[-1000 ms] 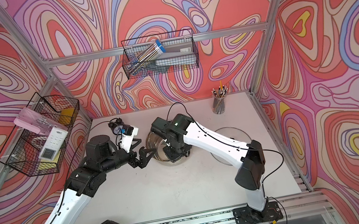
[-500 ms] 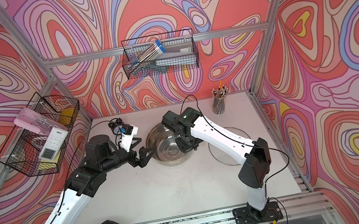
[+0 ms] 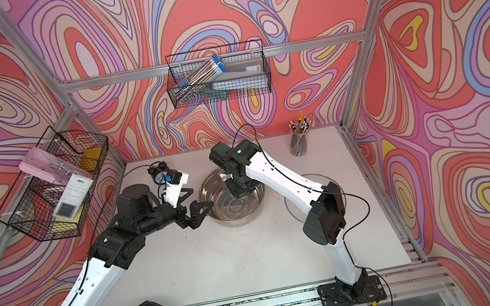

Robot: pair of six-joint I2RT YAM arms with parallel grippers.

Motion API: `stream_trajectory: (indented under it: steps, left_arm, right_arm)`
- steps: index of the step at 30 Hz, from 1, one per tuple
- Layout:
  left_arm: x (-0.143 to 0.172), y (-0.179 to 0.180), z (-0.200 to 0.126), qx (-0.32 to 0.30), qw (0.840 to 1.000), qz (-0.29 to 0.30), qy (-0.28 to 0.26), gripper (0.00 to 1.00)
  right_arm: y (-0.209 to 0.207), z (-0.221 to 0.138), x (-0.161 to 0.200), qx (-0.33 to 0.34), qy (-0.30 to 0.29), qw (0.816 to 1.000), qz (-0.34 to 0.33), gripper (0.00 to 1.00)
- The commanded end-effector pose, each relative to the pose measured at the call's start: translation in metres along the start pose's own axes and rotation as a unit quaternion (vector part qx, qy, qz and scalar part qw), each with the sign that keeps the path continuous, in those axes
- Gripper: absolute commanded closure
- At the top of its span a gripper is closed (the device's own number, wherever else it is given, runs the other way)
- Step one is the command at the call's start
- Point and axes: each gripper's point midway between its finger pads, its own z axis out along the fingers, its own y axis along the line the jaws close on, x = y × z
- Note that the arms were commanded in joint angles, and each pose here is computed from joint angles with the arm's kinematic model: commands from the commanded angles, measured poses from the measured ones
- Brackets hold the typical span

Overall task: Stir the soup with a spoon
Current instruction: Stir the soup in the pan with a stick.

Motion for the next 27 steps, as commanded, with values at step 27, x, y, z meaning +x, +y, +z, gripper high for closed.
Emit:
stream_trajectory:
  steps: [27]
  left_arm:
    - [-0.001, -0.009, 0.003, 0.025, 1.0, -0.006, -0.006, 0.01]
  right_arm:
    - [-0.024, -0.021, 0.065, 0.02, 0.02, 1.0, 0.006, 1.0]
